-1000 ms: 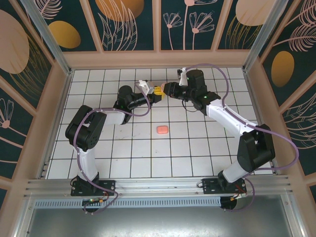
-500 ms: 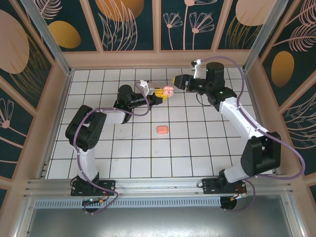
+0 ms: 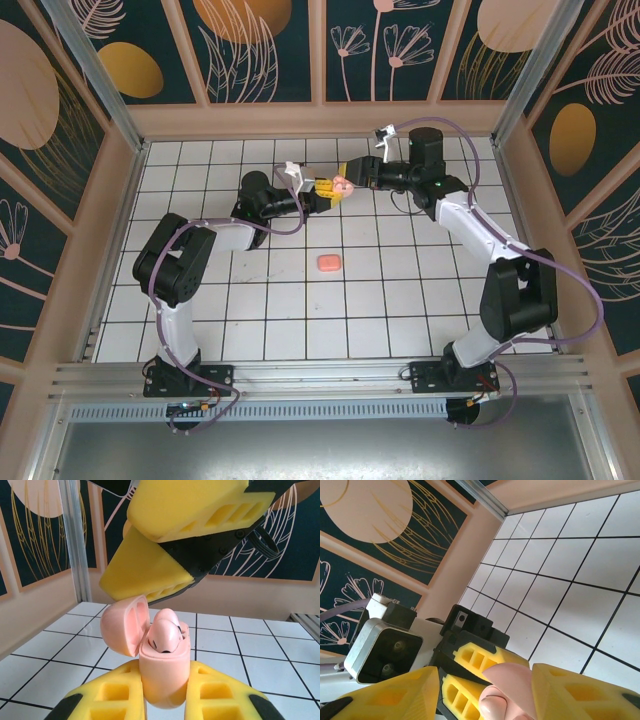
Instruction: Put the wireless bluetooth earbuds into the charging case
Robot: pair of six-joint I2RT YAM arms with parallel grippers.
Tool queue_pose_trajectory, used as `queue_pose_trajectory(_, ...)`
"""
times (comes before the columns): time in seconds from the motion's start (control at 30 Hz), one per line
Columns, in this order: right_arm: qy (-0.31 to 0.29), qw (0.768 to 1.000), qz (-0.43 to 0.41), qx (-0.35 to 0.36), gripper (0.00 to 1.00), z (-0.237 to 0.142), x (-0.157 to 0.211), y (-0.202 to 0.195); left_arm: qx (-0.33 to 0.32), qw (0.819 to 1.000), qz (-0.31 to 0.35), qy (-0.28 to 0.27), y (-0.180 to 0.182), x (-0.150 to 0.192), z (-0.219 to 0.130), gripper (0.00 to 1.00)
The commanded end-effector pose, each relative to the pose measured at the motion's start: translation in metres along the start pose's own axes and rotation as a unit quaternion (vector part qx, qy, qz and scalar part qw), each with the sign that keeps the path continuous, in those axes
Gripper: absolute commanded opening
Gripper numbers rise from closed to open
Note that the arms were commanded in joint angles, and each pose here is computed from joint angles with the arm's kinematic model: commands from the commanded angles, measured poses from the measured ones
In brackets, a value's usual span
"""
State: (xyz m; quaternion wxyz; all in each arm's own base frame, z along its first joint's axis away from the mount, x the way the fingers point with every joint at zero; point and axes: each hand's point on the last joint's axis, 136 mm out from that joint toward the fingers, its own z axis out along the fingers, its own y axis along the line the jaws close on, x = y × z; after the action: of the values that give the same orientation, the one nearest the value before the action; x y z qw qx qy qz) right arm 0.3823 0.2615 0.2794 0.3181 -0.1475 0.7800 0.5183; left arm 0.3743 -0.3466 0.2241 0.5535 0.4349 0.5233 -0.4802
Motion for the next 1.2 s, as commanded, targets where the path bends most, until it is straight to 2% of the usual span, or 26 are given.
queue_pose_trajectory(0.0, 0.005, 0.999, -0.015, -0.033, 0.49, 0.005, -0.004, 0.019, 0.014, 0.999, 0.032, -0.029, -0.007, -0.033, 0.003, 0.12)
queue_pose_trajectory(0.27, 0.011, 0.999, -0.015, -0.042, 0.37, -0.003, 0.007, 0.03, -0.011, 1.0, 0.017, -0.023, 0.005, -0.03, 0.005, 0.12)
queue_pose_trajectory(0.43, 0.01, 1.0, -0.003, -0.029, 0.34, -0.01, 0.018, 0.027, -0.009, 0.999, 0.016, -0.026, 0.006, -0.032, 0.006, 0.12)
queue_pose_trajectory(0.6, -0.019, 1.0, -0.015, -0.015, 0.38, -0.022, 0.007, 0.024, 0.011, 0.999, 0.019, -0.028, -0.002, -0.034, 0.007, 0.12)
queue_pose_trajectory(0.73, -0.039, 0.999, -0.019, -0.001, 0.46, -0.031, -0.003, 0.018, 0.01, 1.0, 0.018, -0.024, -0.003, -0.034, 0.006, 0.12)
queue_pose_trajectory(0.87, -0.054, 0.998, -0.008, 0.022, 0.47, -0.038, -0.005, 0.009, 0.003, 1.0, 0.004, -0.022, -0.001, -0.033, 0.006, 0.12)
queue_pose_trajectory(0.93, -0.069, 0.996, 0.006, 0.047, 0.48, -0.045, -0.007, -0.001, -0.008, 1.0, -0.021, -0.021, 0.004, -0.032, 0.006, 0.12)
queue_pose_trajectory(1.03, -0.106, 0.986, 0.057, 0.115, 0.5, -0.065, -0.011, -0.031, -0.028, 0.995, -0.099, -0.014, 0.013, -0.025, 0.009, 0.12)
queue_pose_trajectory(1.17, -0.139, 0.969, 0.112, 0.169, 0.5, -0.087, -0.004, -0.062, -0.057, 0.97, -0.237, 0.011, 0.019, 0.002, 0.017, 0.11)
